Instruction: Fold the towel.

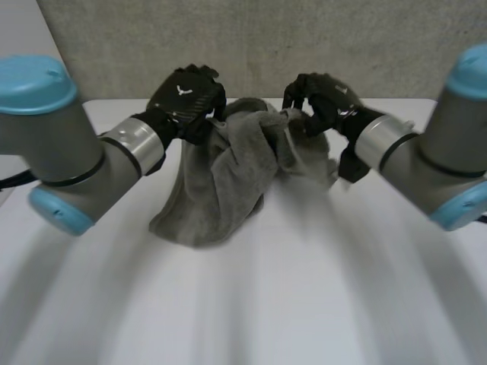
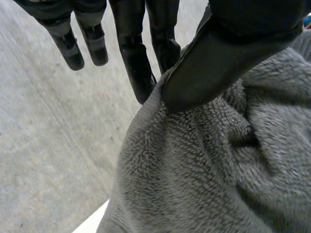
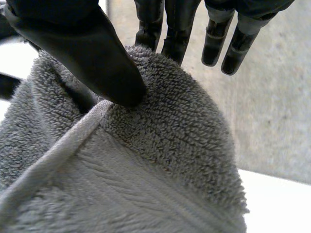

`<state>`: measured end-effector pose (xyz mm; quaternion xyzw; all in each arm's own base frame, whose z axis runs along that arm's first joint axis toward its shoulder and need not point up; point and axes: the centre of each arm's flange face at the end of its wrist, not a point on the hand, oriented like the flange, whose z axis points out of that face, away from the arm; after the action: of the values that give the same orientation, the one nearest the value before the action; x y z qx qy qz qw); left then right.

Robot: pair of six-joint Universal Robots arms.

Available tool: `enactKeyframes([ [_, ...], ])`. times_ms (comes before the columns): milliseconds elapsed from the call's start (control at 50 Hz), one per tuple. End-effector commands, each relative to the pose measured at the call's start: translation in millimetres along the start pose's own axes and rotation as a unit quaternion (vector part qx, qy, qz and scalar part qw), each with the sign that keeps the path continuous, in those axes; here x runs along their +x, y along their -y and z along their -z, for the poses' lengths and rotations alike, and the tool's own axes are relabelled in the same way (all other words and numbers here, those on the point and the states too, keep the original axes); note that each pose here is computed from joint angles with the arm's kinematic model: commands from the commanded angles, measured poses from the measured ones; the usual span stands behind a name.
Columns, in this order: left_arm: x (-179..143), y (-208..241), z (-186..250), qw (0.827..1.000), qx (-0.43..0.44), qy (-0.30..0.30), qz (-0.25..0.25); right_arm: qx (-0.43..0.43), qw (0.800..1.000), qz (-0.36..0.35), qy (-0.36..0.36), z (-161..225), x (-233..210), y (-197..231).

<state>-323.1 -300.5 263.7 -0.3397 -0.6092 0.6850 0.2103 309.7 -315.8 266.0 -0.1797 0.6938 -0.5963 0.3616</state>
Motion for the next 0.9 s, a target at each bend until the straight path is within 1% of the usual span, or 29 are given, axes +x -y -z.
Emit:
enactKeyframes([
  [20,16,1,43,0.999,-0.028,-0.004,0.016,-0.08,0.988,0.125,0.044,41,-16,5],
  [40,16,1,43,0.999,-0.028,-0.004,0.016,-0.08,0.988,0.125,0.045,41,-16,5],
  [80,28,-15,62,0.998,-0.062,-0.013,0.029,-0.133,0.971,0.191,0.046,57,-9,-12],
  [100,28,-15,62,0.998,-0.062,-0.013,0.029,-0.134,0.971,0.191,0.046,57,-9,-12],
  [140,44,-31,80,0.994,-0.095,-0.028,0.039,-0.189,0.943,0.269,0.05,71,-2,-30],
  [160,44,-31,80,0.994,-0.095,-0.028,0.039,-0.189,0.943,0.269,0.05,71,-2,-30],
  [200,65,-48,94,0.99,-0.124,-0.054,0.049,-0.245,0.909,0.335,0.037,84,11,-46],
  [220,65,-48,94,0.99,-0.124,-0.054,0.049,-0.246,0.909,0.336,0.037,84,11,-46],
  [240,72,-53,98,0.989,-0.129,-0.061,0.048,-0.265,0.897,0.353,0.028,87,14,-52],
  [280,76,-60,100,0.988,-0.134,-0.065,0.049,-0.275,0.894,0.353,0.018,89,15,-57],
  [320,78,-66,100,0.987,-0.139,-0.065,0.049,-0.274,0.895,0.35,0.01,88,15,-59],
  [360,76,-72,99,0.986,-0.147,-0.056,0.051,-0.257,0.907,0.333,-0.002,87,15,-60],
  [380,76,-72,99,0.986,-0.147,-0.056,0.051,-0.257,0.907,0.333,-0.002,87,15,-60],
  [400,75,-72,98,0.987,-0.147,-0.053,0.05,-0.247,0.915,0.319,-0.008,87,14,-61],
  [420,75,-72,98,0.987,-0.147,-0.053,0.05,-0.247,0.915,0.319,-0.008,87,14,-61],
  [460,74,-72,98,0.987,-0.145,-0.051,0.051,-0.212,0.93,0.301,-0.023,93,5,-50],
  [480,74,-72,98,0.987,-0.145,-0.051,0.051,-0.212,0.93,0.301,-0.023,93,5,-50],
  [520,74,-71,98,0.987,-0.144,-0.051,0.05,-0.192,0.939,0.286,-0.025,102,-6,-49],
  [700,74,-69,98,0.988,-0.141,-0.05,0.048,-0.186,0.945,0.268,-0.025,119,-14,-66],
  [800,73,-71,101,0.987,-0.147,-0.046,0.049,-0.191,0.951,0.241,-0.031,124,-12,-79],
  [840,69,-75,106,0.986,-0.156,-0.038,0.051,-0.192,0.956,0.219,-0.035,126,-11,-84],
  [860,69,-75,106,0.986,-0.156,-0.038,0.051,-0.192,0.956,0.218,-0.035,126,-11,-84],
  [900,59,-77,109,0.985,-0.161,-0.023,0.05,-0.201,0.957,0.207,-0.035,124,-7,-95],
])
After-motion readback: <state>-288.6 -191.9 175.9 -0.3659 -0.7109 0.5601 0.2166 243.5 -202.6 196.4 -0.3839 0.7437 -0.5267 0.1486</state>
